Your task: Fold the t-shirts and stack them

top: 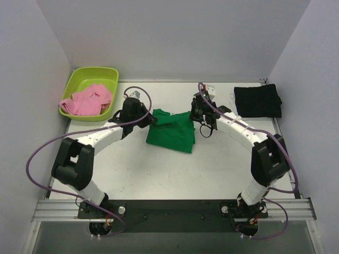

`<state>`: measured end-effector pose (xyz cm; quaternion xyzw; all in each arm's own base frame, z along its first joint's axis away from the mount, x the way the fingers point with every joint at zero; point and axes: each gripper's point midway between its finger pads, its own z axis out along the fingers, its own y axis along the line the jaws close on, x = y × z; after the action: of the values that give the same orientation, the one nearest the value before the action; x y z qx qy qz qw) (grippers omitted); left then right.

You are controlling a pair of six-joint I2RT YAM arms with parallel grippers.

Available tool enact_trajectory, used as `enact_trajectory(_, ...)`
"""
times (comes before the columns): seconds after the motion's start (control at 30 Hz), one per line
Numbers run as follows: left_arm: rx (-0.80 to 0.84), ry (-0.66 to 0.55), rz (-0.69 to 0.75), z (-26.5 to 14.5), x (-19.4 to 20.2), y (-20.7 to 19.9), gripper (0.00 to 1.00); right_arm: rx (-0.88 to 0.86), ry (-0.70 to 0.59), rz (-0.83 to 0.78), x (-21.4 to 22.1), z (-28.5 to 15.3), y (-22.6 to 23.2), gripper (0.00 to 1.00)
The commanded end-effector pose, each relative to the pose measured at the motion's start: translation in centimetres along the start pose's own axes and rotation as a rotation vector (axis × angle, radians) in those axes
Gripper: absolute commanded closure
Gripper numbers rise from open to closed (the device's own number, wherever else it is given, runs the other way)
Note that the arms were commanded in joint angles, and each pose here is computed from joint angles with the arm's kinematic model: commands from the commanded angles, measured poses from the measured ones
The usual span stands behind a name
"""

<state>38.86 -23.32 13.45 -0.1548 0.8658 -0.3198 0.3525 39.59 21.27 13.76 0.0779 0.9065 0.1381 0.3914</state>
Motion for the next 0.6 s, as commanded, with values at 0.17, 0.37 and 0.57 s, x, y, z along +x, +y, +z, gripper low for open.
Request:
enact_trajectory(0.17, 0.048, -0.015, -0.023, 5.9, -3.6, 0.1, 1.0, 0.021, 0.044, 0.07, -1.3, 5.4, -1.4, 1.0)
enact_trajectory(0.37, 0.024, -0.03, -0.064, 8.8, -5.6, 2.2, 1.0, 0.053, 0.054, 0.085, -2.0, 8.4, -2.6, 0.74)
enact_trajectory(0.57, 0.062, -0.125, -0.06, 7.1, -9.7, 0.8, 0.04, 0.008, -0.05, 0.051, -4.7, 6.5, -1.5, 0.0)
